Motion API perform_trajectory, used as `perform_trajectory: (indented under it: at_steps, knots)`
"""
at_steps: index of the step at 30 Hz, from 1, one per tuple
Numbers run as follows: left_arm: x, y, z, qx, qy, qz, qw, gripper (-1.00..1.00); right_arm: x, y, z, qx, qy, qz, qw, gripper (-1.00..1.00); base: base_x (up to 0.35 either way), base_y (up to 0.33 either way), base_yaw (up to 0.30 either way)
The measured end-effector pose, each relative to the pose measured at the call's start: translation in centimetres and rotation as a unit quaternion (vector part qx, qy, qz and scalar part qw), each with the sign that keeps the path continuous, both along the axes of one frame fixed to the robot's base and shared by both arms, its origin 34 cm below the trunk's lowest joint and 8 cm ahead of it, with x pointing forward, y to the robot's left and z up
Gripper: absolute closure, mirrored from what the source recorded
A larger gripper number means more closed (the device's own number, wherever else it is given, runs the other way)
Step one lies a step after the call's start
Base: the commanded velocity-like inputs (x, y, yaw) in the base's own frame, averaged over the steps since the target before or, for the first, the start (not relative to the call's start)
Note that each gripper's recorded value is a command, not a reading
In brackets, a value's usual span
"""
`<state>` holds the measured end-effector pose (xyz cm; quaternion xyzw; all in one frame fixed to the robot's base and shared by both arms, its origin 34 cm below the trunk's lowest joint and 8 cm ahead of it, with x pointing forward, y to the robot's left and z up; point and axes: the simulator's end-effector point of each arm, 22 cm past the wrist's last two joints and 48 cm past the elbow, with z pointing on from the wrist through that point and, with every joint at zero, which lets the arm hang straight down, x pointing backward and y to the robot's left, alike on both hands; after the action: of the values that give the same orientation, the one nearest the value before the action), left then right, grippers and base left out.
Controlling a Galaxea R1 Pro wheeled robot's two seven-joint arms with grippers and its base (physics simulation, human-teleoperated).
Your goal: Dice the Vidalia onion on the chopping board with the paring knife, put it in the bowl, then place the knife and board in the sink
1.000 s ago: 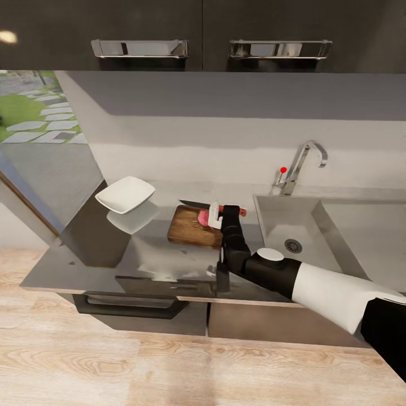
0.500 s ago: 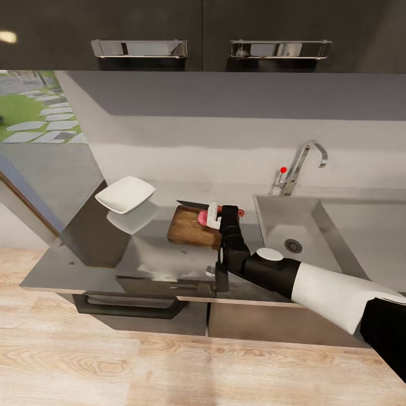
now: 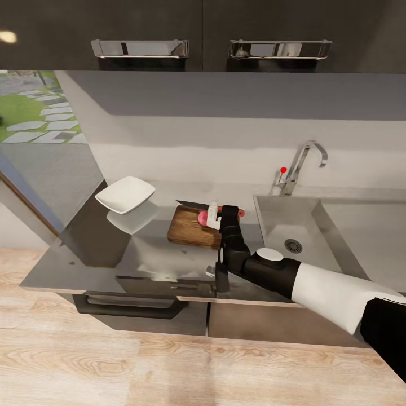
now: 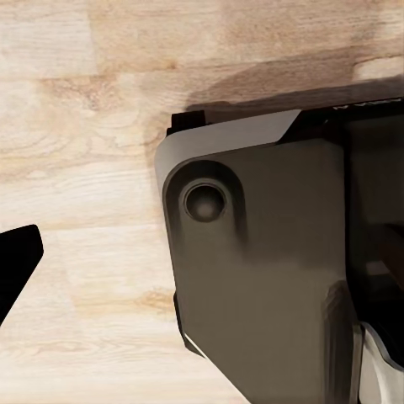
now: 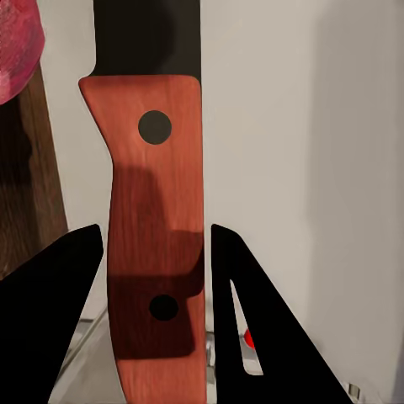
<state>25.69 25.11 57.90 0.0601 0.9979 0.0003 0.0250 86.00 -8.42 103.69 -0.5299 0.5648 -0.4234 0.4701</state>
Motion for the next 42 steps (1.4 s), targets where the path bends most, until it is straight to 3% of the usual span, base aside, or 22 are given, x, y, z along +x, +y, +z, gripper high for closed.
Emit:
perform_trajectory:
  at_steps: [42]
  knots:
    - [0.00, 0.00, 0.00, 0.000, 0.000, 0.000, 1.0000, -1.00, 0.21, -0.78, -0.81, -0.003, 0.009, -0.010, 0.9999, 1.00, 0.000, 0.000, 0.000]
